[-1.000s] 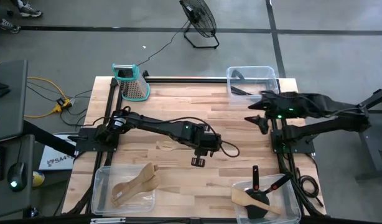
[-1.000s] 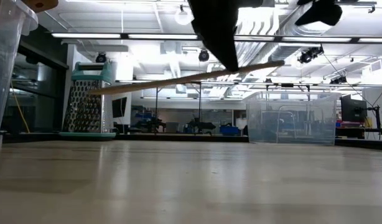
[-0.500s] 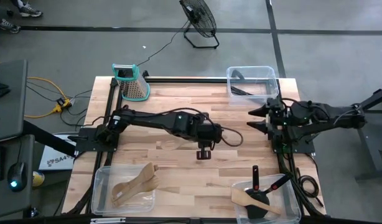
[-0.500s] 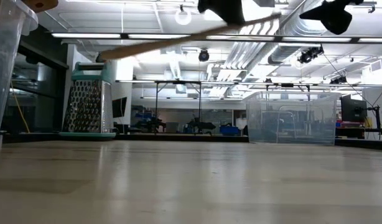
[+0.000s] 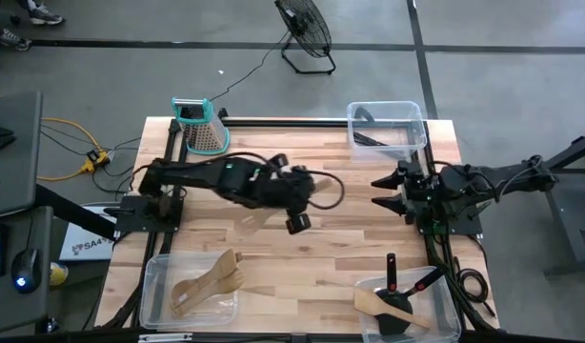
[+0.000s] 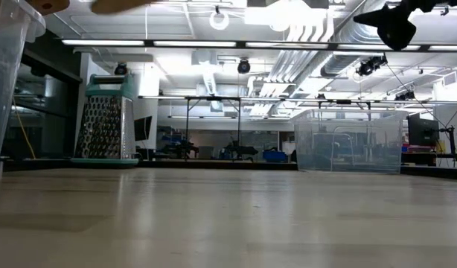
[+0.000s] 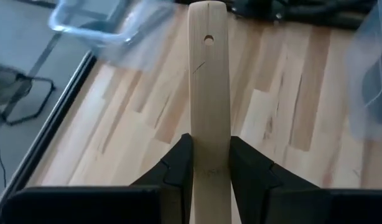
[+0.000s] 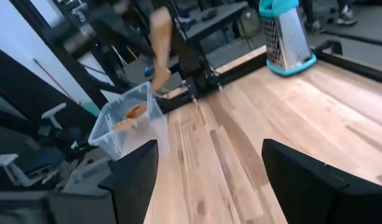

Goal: Pick & Place Kitchen Items
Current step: Put the light brown slotted serving spoon into the bottom left transparent bin

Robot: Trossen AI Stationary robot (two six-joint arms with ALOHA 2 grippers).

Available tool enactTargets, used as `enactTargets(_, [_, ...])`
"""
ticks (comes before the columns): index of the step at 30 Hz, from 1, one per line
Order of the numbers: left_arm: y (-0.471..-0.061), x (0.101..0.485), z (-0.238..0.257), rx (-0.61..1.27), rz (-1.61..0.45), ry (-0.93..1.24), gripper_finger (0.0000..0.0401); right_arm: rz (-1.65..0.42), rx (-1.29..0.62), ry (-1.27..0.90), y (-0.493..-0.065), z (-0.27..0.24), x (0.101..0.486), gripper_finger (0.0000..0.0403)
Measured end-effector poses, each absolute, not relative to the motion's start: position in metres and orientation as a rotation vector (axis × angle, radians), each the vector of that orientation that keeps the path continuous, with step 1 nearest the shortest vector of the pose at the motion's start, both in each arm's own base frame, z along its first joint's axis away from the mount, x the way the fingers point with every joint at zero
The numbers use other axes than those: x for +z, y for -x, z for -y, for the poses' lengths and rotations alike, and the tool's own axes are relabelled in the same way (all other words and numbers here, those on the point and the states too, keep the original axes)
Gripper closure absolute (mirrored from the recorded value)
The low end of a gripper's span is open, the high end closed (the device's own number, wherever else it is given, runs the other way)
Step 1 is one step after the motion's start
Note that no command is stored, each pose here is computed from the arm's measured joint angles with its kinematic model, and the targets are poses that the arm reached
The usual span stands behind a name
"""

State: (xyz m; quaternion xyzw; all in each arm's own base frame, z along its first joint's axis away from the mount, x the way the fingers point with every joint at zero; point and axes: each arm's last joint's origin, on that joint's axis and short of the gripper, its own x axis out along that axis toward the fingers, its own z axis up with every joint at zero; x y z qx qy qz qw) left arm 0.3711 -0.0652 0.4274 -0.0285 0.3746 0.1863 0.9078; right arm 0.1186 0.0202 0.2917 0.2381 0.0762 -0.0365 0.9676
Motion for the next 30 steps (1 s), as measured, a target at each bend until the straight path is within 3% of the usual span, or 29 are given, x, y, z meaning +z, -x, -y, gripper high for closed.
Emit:
enactTargets(14, [-0.302, 0.443, 0.120, 0.583, -0.738, 0.224, 0.0327, -0.198, -0.071, -0.492, -0.120, -0.022, 0.279, 0.0125])
enactTargets(25, [-0.280, 0.444, 0.161, 0.515, -0.701, 0.302, 0.0327, -0.210, -0.071, -0.486, -0.120, -0.022, 0.278, 0.0125])
enactTargets(30, [-0.277, 0.427, 0.176, 0.505, -0.750, 0.263, 0.0327, -0.215, -0.068, -0.487, -0.120, -0.022, 0.278, 0.0125])
